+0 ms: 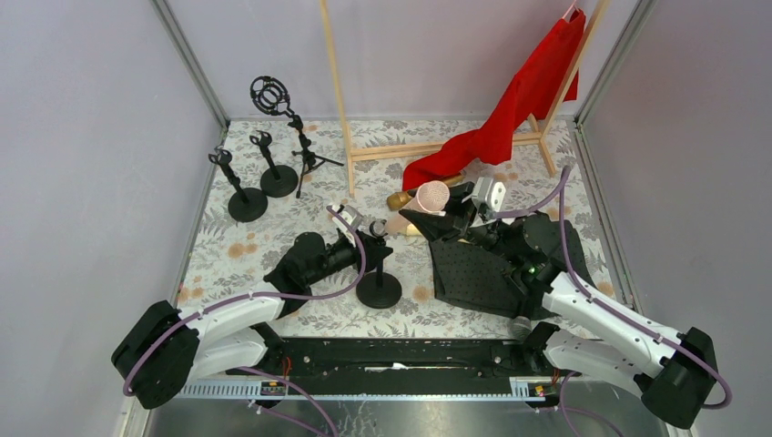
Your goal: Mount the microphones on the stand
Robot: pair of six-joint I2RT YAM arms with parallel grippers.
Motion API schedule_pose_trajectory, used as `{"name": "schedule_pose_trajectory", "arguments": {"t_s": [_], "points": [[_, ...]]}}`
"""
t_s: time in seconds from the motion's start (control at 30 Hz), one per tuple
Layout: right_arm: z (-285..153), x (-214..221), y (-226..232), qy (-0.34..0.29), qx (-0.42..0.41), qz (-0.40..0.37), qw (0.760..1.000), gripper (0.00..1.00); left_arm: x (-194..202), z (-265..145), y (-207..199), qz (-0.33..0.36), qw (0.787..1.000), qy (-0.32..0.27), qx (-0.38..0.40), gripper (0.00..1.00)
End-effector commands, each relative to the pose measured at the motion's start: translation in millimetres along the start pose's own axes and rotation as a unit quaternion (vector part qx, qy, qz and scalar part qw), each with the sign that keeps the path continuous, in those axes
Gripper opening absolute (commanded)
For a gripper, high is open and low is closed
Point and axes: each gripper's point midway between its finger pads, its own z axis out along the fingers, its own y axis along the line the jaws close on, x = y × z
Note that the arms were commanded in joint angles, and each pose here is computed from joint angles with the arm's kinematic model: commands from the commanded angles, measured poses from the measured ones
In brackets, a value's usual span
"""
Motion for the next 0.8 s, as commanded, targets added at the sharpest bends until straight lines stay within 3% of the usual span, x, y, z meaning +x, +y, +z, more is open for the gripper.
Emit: {"name": "schedule_pose_trajectory", "arguments": {"t_s": [0.0, 0.77], "points": [[13, -50, 8, -0.070, -0.034, -0.015, 0.997, 0.00, -45, 7, -9, 0.020, 0.998, -0.064, 0.009, 0.00], [24, -1, 3, -0.023, -0.034, -0.034, 0.999, 0.00, -35, 12, -11, 0.010, 0.999, -0.047, 0.016, 0.00]]}}
